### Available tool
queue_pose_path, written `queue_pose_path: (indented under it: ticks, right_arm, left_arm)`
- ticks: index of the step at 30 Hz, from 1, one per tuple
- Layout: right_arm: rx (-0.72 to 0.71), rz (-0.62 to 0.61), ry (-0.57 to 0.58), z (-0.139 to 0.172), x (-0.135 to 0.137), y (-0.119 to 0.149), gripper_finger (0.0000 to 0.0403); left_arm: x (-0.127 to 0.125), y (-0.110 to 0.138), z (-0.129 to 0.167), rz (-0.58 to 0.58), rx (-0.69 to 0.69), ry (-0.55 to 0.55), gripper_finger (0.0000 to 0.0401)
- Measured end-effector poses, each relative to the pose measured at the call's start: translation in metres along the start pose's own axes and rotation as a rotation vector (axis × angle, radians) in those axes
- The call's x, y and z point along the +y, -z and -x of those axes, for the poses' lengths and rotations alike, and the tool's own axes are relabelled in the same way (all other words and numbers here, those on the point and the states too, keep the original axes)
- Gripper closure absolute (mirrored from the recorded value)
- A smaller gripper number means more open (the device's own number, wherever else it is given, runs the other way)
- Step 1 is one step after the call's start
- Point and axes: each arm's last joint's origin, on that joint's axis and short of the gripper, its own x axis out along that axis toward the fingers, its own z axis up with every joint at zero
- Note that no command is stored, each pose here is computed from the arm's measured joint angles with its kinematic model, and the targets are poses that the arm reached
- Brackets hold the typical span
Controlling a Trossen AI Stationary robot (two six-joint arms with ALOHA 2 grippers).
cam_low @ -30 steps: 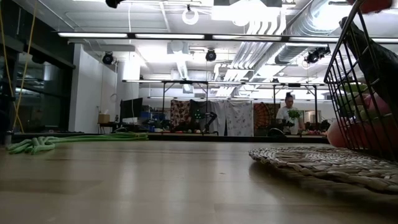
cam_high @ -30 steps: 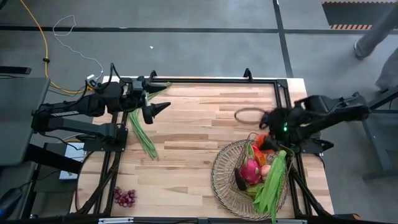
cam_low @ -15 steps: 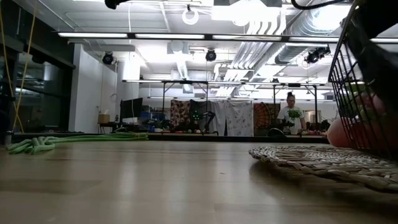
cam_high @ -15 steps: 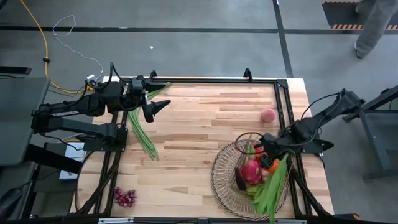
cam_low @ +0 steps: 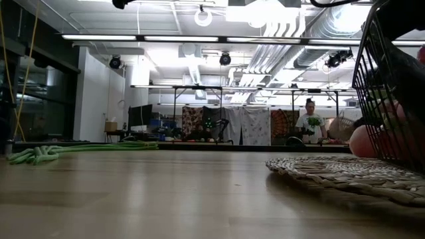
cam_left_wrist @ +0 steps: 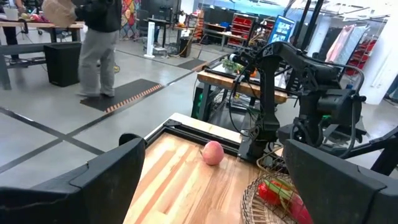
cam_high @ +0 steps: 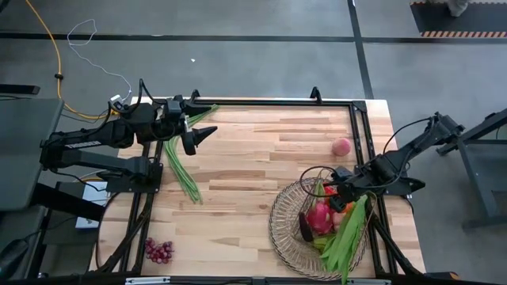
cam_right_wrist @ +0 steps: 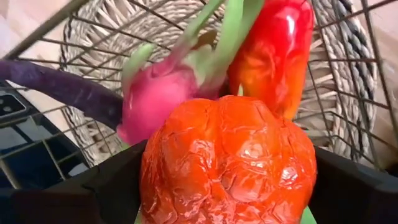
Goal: Build produce basket
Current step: Put the red bell pepper into the wire basket
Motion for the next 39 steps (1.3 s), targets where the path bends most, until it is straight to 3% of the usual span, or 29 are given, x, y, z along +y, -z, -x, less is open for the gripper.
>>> queue_pose_path:
  ticks: [39]
  right_arm:
    - [-0.006, 0.208, 0.015, 0.0002, -0.0013, -0.0003, 0.0047]
  left_arm:
    - [-0.0001, 0.0002, 0.0000, 0.000, 0.001, 0.002, 0.0032]
